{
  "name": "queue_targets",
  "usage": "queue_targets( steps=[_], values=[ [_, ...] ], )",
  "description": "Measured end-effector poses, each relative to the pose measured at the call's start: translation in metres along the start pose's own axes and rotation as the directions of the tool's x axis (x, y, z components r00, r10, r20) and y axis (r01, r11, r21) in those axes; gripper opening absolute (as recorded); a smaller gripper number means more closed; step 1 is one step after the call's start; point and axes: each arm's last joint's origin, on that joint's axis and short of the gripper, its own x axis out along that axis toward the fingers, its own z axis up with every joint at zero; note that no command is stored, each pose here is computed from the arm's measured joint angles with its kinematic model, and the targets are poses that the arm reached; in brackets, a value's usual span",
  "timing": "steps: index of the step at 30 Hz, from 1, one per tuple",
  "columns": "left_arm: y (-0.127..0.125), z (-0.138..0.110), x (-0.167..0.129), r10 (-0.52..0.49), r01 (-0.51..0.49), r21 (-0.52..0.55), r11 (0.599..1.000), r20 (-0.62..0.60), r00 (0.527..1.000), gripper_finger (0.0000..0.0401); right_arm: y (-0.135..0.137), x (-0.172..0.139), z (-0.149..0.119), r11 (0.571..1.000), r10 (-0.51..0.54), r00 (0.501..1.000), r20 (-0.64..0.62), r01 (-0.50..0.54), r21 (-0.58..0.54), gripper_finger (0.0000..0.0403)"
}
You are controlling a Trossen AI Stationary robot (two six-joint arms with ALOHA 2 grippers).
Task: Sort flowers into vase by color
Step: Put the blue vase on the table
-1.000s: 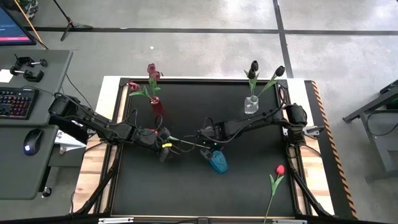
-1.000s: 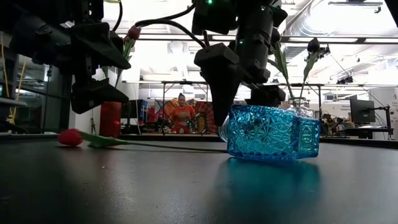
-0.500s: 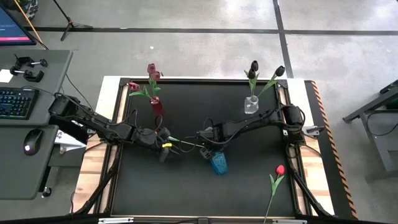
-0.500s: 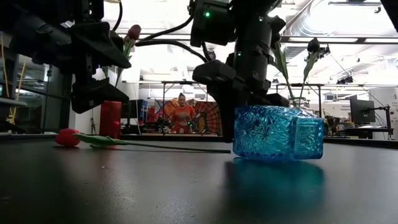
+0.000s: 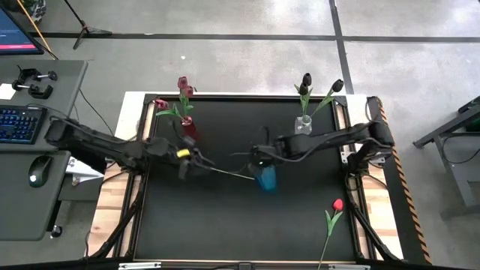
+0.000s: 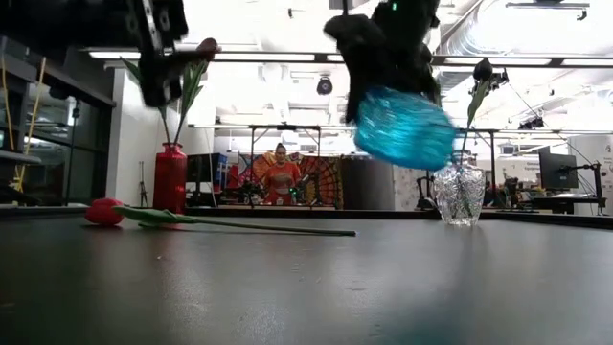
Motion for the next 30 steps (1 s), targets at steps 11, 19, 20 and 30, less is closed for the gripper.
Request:
queue_targets(
  steps=[11,19,20,30],
  values=[
    [-0.025,0.043,-0.037,-0.168,0.135,0.115,0.984,0.344,0.924,0.0248,0.002,0.028,0.007,0.984,-0.037,0.742,0.670,-0.091,0.155,0.0166],
    [-0.024,0.046,-0.038,-0.155,0.120,0.114,0.986,0.381,0.912,0.0248,-0.013,0.057,-0.009,0.989,-0.124,0.740,0.661,0.035,0.147,0.0166],
    [-0.024,0.046,-0.037,-0.149,0.113,0.117,0.987,0.381,0.912,0.0248,-0.013,0.057,-0.009,0.989,-0.136,0.735,0.665,0.059,0.138,0.0166],
    [-0.016,0.042,-0.028,-0.091,0.053,0.117,0.992,0.352,0.931,0.0248,-0.016,0.079,-0.009,0.988,-0.141,0.766,0.627,0.153,0.036,0.0212]
  ],
)
